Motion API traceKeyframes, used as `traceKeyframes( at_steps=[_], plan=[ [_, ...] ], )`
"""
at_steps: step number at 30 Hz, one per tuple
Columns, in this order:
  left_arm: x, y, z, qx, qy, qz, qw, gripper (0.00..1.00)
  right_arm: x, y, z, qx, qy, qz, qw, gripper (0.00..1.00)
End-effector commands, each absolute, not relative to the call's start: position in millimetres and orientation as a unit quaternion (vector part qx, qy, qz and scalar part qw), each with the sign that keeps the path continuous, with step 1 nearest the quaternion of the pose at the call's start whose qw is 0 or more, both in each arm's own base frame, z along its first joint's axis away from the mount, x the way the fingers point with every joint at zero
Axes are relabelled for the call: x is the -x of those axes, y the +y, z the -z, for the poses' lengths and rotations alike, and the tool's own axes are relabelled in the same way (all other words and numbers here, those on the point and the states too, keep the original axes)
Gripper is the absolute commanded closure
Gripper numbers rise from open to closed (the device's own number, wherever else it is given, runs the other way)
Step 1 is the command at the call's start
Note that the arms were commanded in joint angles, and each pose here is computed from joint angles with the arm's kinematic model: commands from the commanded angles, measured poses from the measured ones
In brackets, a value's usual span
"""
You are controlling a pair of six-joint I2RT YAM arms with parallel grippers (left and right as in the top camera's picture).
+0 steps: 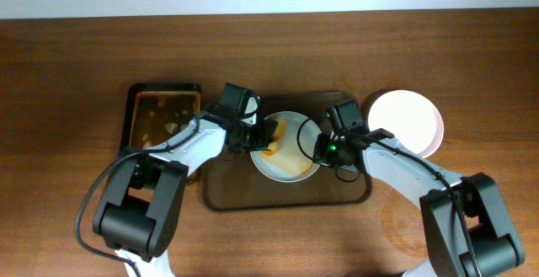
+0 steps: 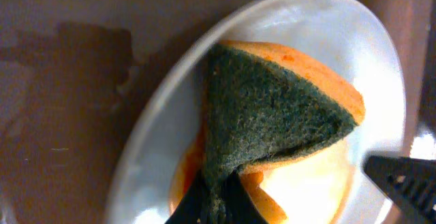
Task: Clean dirty plates on tray and stack at the side
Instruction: 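Scrub the remaining plate with the sponge in the left gripper, then lift the plate with the right gripper and stack it on the pile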
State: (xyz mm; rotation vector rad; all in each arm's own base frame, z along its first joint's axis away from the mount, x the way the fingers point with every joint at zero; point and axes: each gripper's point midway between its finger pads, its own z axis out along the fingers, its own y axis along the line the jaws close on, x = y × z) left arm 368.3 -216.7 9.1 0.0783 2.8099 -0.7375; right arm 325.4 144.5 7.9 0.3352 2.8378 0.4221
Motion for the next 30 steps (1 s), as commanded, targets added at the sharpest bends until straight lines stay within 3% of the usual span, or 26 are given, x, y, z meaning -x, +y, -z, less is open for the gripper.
traceKeyframes(
  at_steps=[1, 5, 7, 11, 16, 19, 23, 26, 30],
  plan=[
    [-376, -188, -36, -0.063, 0.963, 0.203, 0.167, 1.00, -322, 142, -4, -0.116, 0.977, -0.133, 0.116, 0.96],
    [-369, -181, -112, -0.072, 0.947, 0.209, 0.232, 1.00, -322, 142, -4, -0.116, 0.977, -0.133, 0.116, 0.96],
    [-371, -154, -133, -0.048, 0.949, 0.157, 0.269, 1.00, -320, 142, -4, -0.116, 0.978, -0.132, 0.113, 0.96],
    [-368, -106, -124, 0.008, 0.962, 0.127, 0.240, 1.00, -323, 143, -16, -0.079, 0.980, -0.131, 0.127, 0.96],
    [-371, -35, -118, 0.089, 0.964, 0.098, 0.231, 1.00, -341, 115, -89, -0.031, 0.983, -0.039, 0.176, 0.96],
    [-371, -16, -116, 0.115, 0.962, 0.092, 0.229, 1.00, -323, 101, -133, 0.011, 0.992, 0.008, 0.127, 0.96],
    [-370, -13, -115, 0.119, 0.962, 0.089, 0.229, 1.00, -293, 79, -136, -0.001, 0.996, 0.060, 0.068, 0.96],
    [-371, -13, -115, 0.119, 0.962, 0.089, 0.230, 1.00, -306, 54, -144, -0.039, 0.985, 0.131, 0.109, 0.96],
    [-370, -13, -115, 0.119, 0.962, 0.089, 0.229, 1.00, -351, 62, -175, -0.064, 0.969, 0.115, 0.210, 0.96]
  ],
)
